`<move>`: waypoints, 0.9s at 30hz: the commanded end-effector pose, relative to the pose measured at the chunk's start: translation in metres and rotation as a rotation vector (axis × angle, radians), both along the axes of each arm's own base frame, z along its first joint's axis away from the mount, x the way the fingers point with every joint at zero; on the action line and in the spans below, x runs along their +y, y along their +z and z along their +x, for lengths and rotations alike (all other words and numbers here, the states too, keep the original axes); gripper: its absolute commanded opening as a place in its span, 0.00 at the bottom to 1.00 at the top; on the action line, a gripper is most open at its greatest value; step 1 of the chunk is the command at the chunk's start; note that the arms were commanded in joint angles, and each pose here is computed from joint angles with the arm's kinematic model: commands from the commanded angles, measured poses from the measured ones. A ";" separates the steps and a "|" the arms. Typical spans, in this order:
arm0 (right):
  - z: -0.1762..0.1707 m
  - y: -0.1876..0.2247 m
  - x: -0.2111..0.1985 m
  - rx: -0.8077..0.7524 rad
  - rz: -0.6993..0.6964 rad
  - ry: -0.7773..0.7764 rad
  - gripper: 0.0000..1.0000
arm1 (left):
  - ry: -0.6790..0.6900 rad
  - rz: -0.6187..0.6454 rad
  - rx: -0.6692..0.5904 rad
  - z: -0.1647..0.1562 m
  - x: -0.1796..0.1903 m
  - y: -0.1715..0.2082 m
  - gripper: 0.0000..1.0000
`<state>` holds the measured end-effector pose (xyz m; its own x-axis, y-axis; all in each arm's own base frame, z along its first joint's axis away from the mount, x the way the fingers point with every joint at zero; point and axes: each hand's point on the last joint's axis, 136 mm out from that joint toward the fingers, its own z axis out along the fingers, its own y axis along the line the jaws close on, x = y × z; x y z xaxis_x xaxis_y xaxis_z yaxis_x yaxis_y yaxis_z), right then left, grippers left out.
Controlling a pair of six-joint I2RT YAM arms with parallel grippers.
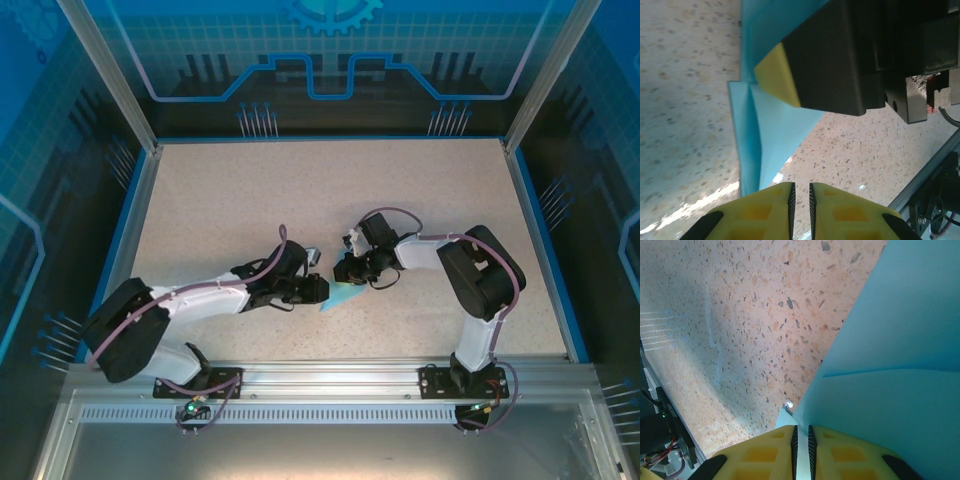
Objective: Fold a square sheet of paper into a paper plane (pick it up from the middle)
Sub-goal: Fourth fold the wing at the center of the table.
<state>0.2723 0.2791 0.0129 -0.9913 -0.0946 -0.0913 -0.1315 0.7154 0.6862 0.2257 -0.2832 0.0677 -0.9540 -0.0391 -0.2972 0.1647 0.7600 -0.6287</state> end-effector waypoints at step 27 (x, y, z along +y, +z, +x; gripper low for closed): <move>-0.003 -0.024 -0.013 0.024 -0.077 -0.010 0.19 | -0.067 0.081 0.113 -0.012 0.001 -0.064 0.18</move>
